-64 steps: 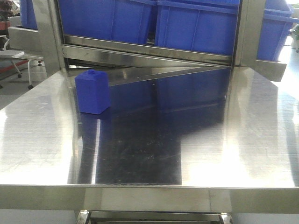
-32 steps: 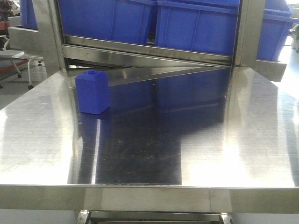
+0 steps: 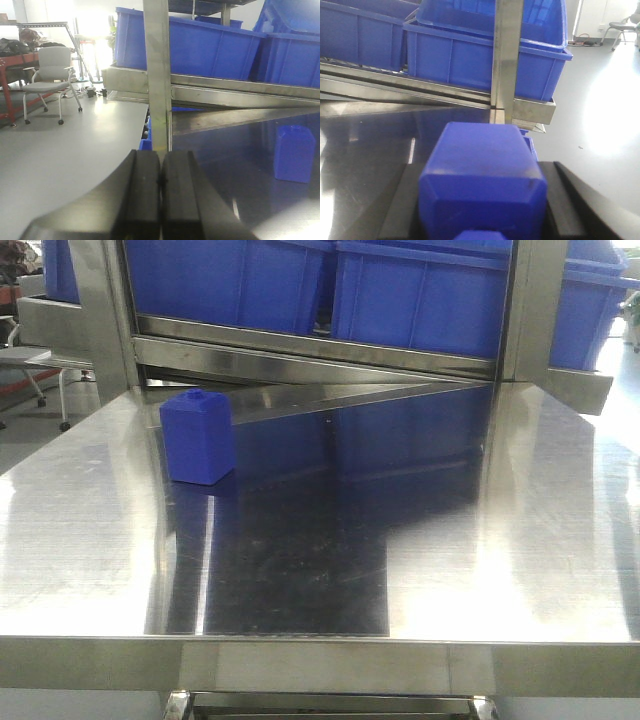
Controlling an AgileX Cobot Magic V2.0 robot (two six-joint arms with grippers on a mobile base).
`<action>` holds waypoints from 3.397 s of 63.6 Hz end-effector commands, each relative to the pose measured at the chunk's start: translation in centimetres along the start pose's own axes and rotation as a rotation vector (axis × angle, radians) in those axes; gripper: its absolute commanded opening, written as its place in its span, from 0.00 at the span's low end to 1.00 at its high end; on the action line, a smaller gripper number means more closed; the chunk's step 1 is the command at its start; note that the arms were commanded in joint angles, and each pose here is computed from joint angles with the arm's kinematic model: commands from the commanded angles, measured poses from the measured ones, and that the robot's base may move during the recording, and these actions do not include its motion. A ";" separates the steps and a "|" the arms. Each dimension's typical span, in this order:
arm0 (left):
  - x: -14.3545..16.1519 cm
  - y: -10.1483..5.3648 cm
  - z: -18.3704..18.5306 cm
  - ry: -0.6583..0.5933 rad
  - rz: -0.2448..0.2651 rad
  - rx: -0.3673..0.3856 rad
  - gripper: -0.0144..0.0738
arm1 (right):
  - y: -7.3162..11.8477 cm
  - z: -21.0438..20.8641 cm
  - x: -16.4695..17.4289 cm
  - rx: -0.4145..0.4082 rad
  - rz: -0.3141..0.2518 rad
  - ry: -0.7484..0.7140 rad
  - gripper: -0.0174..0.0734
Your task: Pick and sort blue part to right shelf
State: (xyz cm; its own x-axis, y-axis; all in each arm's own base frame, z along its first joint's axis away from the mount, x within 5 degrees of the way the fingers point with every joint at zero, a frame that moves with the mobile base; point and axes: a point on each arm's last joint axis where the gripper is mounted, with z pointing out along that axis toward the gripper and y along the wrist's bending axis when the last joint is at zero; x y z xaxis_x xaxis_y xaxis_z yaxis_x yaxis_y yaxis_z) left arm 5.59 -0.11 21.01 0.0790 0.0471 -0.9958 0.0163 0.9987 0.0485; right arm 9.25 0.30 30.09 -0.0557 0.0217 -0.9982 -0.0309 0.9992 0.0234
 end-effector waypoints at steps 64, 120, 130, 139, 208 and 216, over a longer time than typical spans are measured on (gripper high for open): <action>-8.4 -5.0 8.7 0.510 0.049 0.395 0.39 | 0.0 -0.1 -1.9 0.004 0.000 -0.125 0.65; -11.5 -11.9 24.0 0.903 0.118 0.436 0.87 | 0.0 -0.1 -1.8 0.004 0.000 -0.124 0.65; -11.3 -13.3 26.4 1.060 0.114 0.454 0.87 | 0.0 -0.1 -1.8 0.004 0.000 -0.124 0.65; -10.8 -14.4 28.2 1.167 0.087 0.464 0.87 | 0.0 -0.1 -1.8 0.004 0.000 -0.124 0.65; -6.3 -17.0 34.7 1.294 0.070 0.343 0.87 | 0.0 -0.1 -1.8 0.004 0.000 -0.124 0.65; -5.9 -17.1 34.9 1.296 0.070 0.343 0.87 | 0.0 -0.1 -1.8 0.004 0.000 -0.124 0.65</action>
State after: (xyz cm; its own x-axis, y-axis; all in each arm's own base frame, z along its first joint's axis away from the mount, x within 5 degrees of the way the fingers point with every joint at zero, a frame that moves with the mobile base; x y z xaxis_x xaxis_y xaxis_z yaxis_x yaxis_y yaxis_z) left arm 39.98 -17.98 25.68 -0.9256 0.2911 -0.2418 0.3125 0.9483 -0.0549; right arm 9.25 0.30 30.03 -0.0573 0.0232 -0.9981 -0.0307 0.9992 0.0250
